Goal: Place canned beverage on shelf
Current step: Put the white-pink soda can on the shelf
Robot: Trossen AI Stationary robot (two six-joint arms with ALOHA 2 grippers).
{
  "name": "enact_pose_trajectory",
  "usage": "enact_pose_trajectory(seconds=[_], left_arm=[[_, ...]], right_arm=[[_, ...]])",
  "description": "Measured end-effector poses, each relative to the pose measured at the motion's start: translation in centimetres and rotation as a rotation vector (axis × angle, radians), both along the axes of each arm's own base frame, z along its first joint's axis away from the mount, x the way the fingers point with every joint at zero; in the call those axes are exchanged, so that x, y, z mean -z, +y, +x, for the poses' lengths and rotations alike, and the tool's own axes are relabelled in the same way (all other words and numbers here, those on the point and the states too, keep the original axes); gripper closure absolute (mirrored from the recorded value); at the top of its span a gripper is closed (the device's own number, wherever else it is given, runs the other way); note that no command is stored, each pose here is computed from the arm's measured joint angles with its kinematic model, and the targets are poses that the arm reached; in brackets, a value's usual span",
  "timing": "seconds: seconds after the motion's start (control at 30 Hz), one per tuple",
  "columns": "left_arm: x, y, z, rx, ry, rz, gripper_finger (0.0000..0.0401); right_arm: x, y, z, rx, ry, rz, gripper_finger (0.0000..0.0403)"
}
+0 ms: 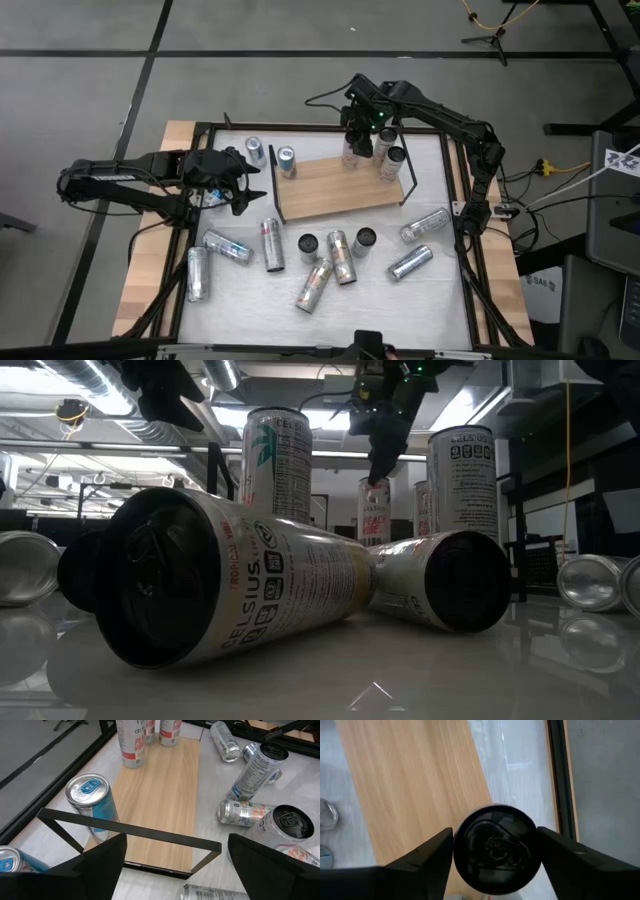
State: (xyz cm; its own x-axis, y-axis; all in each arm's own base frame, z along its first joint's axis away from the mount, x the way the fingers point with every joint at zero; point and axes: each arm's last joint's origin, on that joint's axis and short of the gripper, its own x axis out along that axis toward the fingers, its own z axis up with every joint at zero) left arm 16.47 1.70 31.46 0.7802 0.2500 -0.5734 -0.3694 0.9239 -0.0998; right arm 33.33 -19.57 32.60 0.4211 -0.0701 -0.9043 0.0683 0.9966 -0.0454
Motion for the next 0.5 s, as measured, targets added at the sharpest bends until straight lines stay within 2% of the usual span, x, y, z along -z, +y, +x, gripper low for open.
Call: enact_pose_trajectory(seconds=[0.17,0.5], left_arm=[[0.0,0.0,0.0,0.0,0.0,0.0,0.006],[0.0,0.0,0.0,0.0,0.0,0.0,0.006]], right_arm=[[0.0,0.16,-0.28,0.0,0.023,0.013,0.0172],[0.08,0.42,-0.92,0.016,0.099,0.015,0.0161]])
